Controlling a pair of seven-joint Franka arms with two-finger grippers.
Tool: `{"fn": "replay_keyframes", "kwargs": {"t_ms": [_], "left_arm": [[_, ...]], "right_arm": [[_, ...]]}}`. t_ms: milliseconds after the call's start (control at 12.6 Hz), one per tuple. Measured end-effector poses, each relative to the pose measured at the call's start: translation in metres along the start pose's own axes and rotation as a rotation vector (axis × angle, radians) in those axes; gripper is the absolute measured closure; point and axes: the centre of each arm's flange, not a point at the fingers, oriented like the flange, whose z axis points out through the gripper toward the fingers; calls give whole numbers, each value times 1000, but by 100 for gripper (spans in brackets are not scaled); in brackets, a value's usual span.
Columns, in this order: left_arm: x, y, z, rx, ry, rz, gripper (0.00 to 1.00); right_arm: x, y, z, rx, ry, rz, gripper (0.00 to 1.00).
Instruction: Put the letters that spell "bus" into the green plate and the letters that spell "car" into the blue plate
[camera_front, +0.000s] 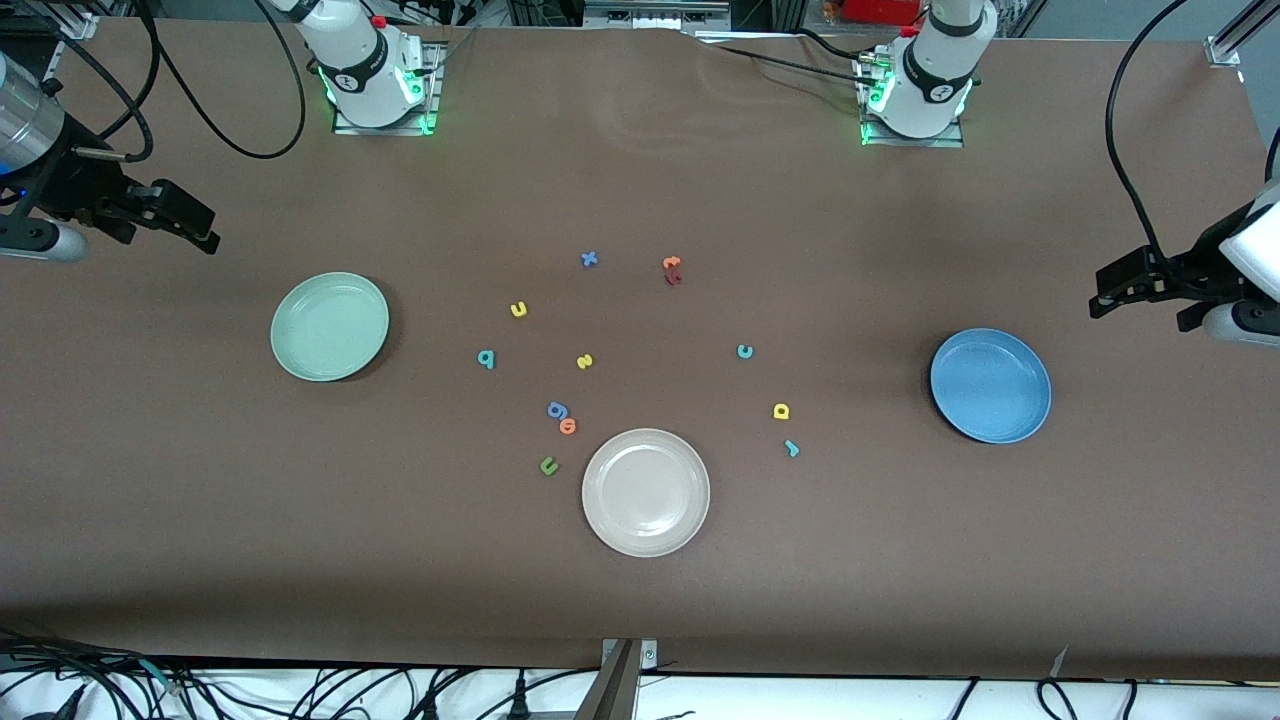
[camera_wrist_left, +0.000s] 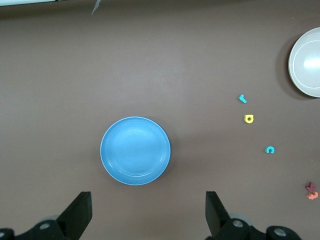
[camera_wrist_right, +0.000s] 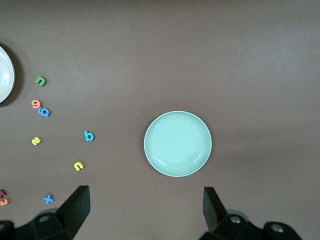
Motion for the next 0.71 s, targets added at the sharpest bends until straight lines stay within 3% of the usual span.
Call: {"fn": "replay_keyframes", "kwargs": {"t_ms": [713], "left_arm": [[0, 8, -3, 5, -2, -17, 0]], "right_arm": [[2, -4, 6, 2, -9, -6, 0]]}}
